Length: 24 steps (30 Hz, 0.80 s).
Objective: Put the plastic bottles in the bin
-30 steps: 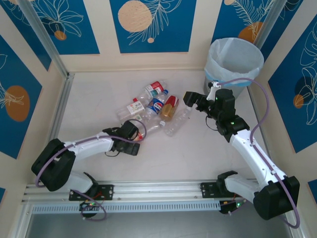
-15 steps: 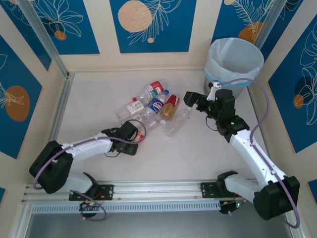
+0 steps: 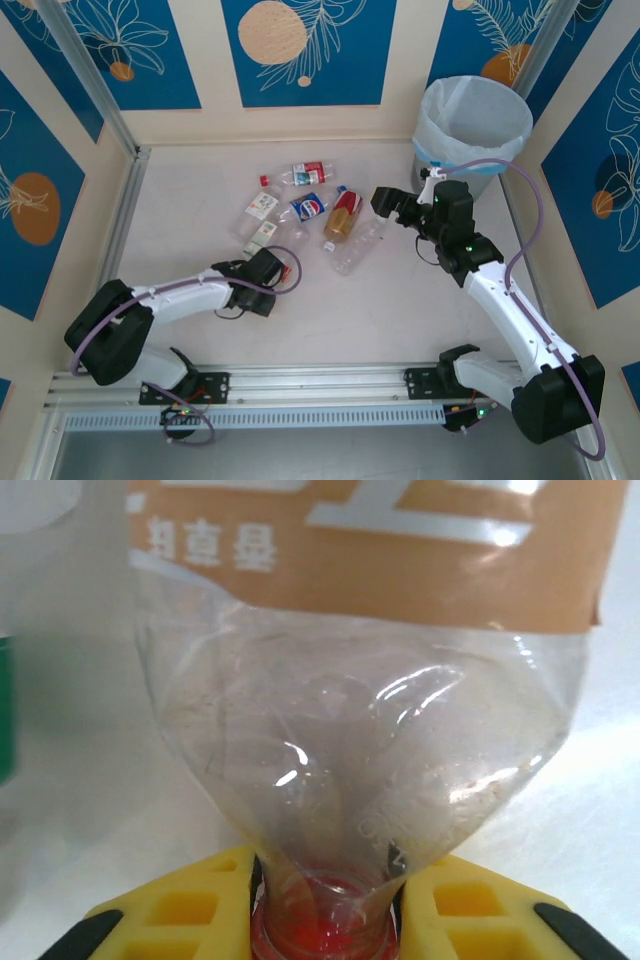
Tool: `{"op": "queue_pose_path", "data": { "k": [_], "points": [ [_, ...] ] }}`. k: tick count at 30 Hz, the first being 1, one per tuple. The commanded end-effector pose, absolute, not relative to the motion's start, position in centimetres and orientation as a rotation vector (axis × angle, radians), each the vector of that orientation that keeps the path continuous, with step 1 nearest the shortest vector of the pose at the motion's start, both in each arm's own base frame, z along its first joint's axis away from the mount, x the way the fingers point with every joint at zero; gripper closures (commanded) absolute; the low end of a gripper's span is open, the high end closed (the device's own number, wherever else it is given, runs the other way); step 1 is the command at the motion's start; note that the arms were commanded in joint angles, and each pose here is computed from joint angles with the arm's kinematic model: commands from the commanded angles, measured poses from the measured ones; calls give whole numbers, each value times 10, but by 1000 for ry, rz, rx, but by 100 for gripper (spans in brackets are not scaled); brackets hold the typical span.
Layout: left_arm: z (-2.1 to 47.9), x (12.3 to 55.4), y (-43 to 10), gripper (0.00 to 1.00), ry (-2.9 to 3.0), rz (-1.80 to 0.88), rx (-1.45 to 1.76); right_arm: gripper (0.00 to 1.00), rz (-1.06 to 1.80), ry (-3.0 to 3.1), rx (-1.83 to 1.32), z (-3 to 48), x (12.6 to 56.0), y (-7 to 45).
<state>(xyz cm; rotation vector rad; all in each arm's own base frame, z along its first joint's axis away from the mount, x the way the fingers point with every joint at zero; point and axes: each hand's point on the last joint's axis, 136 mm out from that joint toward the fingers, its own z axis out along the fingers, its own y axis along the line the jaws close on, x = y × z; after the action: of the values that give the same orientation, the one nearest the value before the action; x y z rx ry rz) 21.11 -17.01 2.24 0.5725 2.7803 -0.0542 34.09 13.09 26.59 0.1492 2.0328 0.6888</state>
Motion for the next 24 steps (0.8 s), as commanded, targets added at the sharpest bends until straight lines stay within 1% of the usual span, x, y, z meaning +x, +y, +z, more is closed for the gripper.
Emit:
{"op": "queue_pose_path", "data": {
  "k": [1, 4, 8, 11, 16, 18, 24],
  "points": [
    [34, 209, -178, 80, 2743, -97, 606, 1, 705, 2058, 153, 266, 333, 131],
    [48, 211, -183, 89, 2685, -135, 626, 0, 766, 2106, 147, 260, 326, 139],
    [77, 216, -194, 94, 2565, -233, 646, 0, 896, 2145, 160, 257, 316, 152],
    [106, 219, -211, 95, 2463, -373, 653, 0, 1067, 2149, 125, 265, 306, 172],
    [168, 223, -254, 95, 2279, -676, 662, 1, 1340, 2034, -6, 305, 294, 204],
    [183, 228, -264, 100, 2244, -727, 637, 1, 1386, 2003, -14, 313, 295, 211],
    [217, 232, -292, 100, 2139, -911, 617, 1, 1414, 1995, -70, 319, 297, 229]
  ]
}}
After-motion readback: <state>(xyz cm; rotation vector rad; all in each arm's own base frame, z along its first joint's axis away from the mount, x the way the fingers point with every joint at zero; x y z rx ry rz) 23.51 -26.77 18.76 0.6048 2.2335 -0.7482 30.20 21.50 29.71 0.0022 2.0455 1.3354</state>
